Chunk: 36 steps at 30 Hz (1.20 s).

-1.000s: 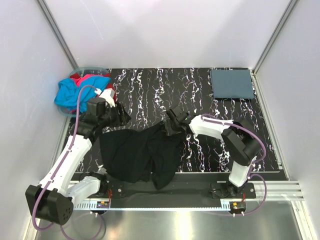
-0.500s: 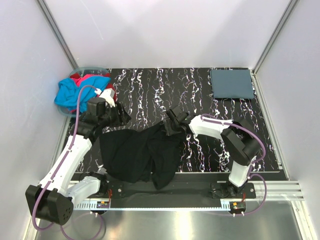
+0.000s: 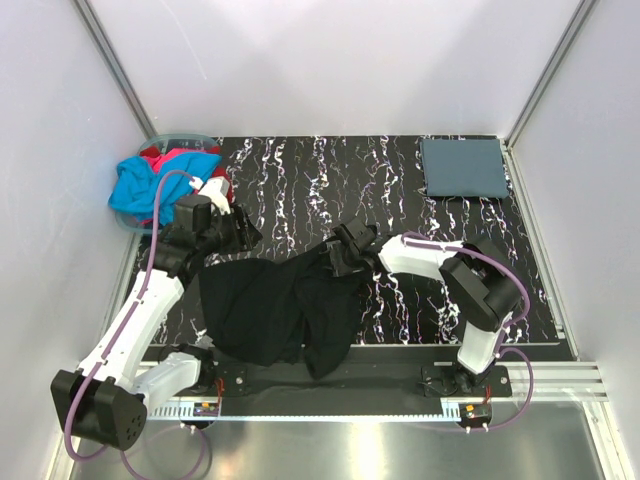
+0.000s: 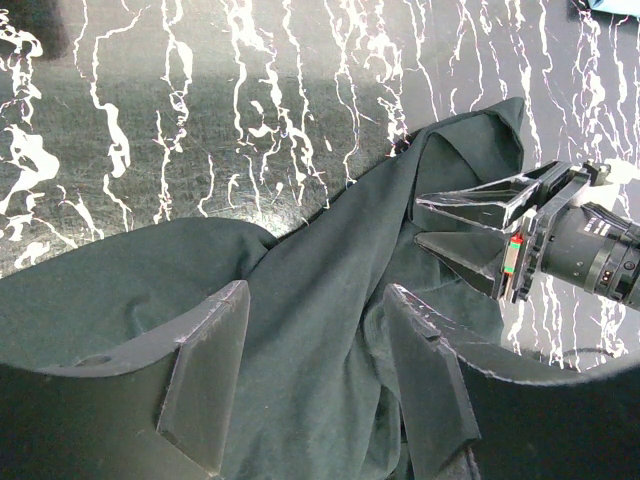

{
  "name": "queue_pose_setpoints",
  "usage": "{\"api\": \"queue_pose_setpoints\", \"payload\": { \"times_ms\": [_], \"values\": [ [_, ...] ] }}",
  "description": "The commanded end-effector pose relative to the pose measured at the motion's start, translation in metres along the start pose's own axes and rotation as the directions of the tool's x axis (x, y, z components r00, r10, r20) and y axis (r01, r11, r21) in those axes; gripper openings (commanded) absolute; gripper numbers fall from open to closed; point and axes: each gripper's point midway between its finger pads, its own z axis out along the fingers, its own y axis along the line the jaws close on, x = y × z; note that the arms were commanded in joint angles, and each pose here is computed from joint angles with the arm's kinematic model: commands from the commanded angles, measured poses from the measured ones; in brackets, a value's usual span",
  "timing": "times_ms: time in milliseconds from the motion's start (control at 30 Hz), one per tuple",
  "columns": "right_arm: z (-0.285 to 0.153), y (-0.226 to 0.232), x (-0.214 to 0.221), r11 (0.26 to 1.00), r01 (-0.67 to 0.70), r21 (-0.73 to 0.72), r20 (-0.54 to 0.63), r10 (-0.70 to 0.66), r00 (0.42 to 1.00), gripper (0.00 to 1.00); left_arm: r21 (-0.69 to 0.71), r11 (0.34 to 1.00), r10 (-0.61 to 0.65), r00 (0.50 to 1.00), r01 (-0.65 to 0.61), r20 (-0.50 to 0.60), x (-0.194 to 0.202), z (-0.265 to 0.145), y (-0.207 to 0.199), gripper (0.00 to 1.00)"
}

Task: Fold and stack the t-shirts
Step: Flatten the tshirt out

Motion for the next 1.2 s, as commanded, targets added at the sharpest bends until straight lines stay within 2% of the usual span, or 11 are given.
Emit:
{"api": "queue_pose_setpoints", "payload": {
  "times_ms": [0, 133, 200, 467, 567, 667, 767, 800, 933, 1033, 1167],
  "values": [
    [-0.003, 0.000, 0.014, 0.998, -0.064, -0.004, -0.031, 0.064, 0.997, 0.49, 0.029, 0.999, 0.026, 0.998, -0.028, 0.049, -0.011, -0.004, -0.007, 0.61],
    [0.003, -0.009, 0.012, 0.996, -0.088, 0.014, -0.019, 0.088, 0.996, 0.49, 0.032, 0.999, 0.024, 0.999, -0.026, 0.044, -0.010, -0.003, -0.007, 0.61],
    [0.006, -0.007, 0.002, 0.996, -0.090, -0.012, 0.026, 0.091, 0.996, 0.47, 0.032, 0.999, 0.024, 0.999, -0.025, 0.043, -0.010, -0.003, -0.007, 0.61],
    [-0.002, -0.008, -0.041, 0.994, -0.059, -0.093, 0.187, 0.076, 0.980, 0.31, 0.041, 0.999, 0.021, 0.999, -0.022, 0.036, -0.008, -0.001, -0.008, 0.61],
    [-0.001, -0.004, -0.051, 0.994, -0.047, -0.102, 0.206, 0.067, 0.976, 0.20, 0.044, 0.999, 0.019, 0.999, -0.021, 0.035, -0.008, -0.001, -0.008, 0.61],
    [-0.007, 0.004, -0.060, 0.992, 0.026, -0.125, 0.242, 0.005, 0.970, 0.01, 0.040, 0.999, 0.019, 0.999, -0.020, 0.034, -0.007, 0.000, -0.007, 0.61],
    [-0.028, 0.029, -0.063, 0.974, 0.116, -0.193, 0.285, -0.058, 0.957, 0.00, 0.031, 0.999, 0.019, 0.999, -0.020, 0.032, -0.006, 0.001, -0.005, 0.62],
    [-0.036, 0.037, -0.067, 0.958, 0.207, -0.198, 0.321, -0.136, 0.937, 0.00, 0.027, 0.999, 0.021, 0.999, -0.022, 0.033, -0.007, 0.002, -0.004, 0.62],
    [-0.091, 0.073, -0.074, 0.888, 0.358, -0.290, 0.402, -0.226, 0.887, 0.00, 0.027, 0.999, 0.029, 1.000, -0.029, -0.008, 0.001, 0.011, -0.002, 0.61],
    [-0.114, 0.077, -0.088, 0.857, 0.421, -0.297, 0.431, -0.273, 0.860, 0.00, 0.030, 0.999, 0.032, 0.998, -0.030, -0.062, 0.007, 0.021, -0.001, 0.61],
    [-0.118, 0.059, -0.103, 0.837, 0.487, -0.249, 0.411, -0.364, 0.836, 0.00, -0.010, 1.000, 0.028, 0.989, -0.030, -0.146, 0.014, 0.038, 0.007, 0.60]
  ]
}}
